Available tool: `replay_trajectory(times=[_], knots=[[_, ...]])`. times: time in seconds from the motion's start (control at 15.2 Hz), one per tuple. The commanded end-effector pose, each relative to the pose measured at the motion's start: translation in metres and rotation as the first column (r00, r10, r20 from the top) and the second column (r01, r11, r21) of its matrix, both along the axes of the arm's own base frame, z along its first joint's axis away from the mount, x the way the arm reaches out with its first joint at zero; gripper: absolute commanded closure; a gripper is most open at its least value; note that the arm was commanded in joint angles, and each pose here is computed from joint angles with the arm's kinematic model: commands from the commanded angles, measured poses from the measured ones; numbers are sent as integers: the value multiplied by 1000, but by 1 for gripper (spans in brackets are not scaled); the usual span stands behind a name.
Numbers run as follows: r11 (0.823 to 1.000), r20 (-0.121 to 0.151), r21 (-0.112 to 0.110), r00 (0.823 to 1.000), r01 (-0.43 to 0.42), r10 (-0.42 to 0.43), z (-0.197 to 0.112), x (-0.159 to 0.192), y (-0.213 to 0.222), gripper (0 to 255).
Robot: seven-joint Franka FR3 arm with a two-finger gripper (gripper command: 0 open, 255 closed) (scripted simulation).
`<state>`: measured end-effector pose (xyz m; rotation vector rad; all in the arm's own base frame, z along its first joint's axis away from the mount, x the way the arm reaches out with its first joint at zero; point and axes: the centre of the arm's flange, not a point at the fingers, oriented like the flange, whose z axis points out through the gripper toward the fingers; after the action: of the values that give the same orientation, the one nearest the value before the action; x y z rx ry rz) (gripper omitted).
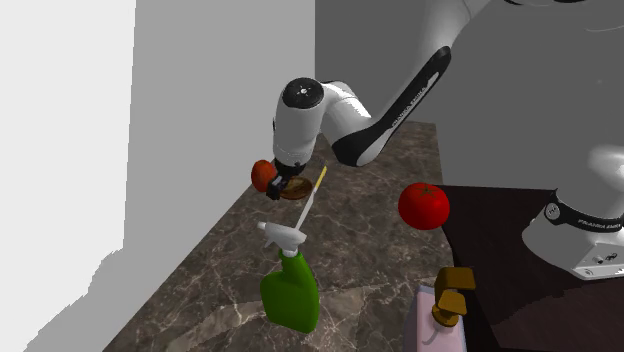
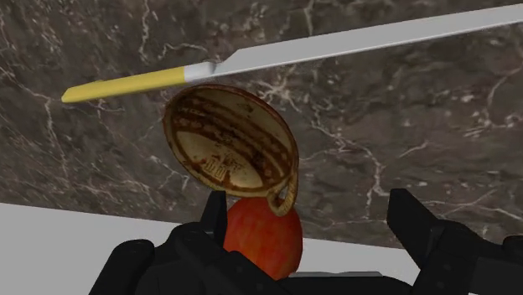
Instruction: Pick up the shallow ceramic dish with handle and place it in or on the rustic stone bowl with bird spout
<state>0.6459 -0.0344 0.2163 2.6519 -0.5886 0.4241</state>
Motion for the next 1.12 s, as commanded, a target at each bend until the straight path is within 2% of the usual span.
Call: replay_trajectory(times=[0.0, 0.53, 0.99, 1.06], knots=[[1000, 13, -17, 1000, 19, -19, -15, 13, -9, 0], [1000, 13, -17, 1000, 19, -19, -49, 21, -27, 0], [1000, 13, -17, 1000, 19, -19, -49, 21, -27, 0], [1000, 13, -17, 1000, 19, -19, -49, 21, -27, 255]])
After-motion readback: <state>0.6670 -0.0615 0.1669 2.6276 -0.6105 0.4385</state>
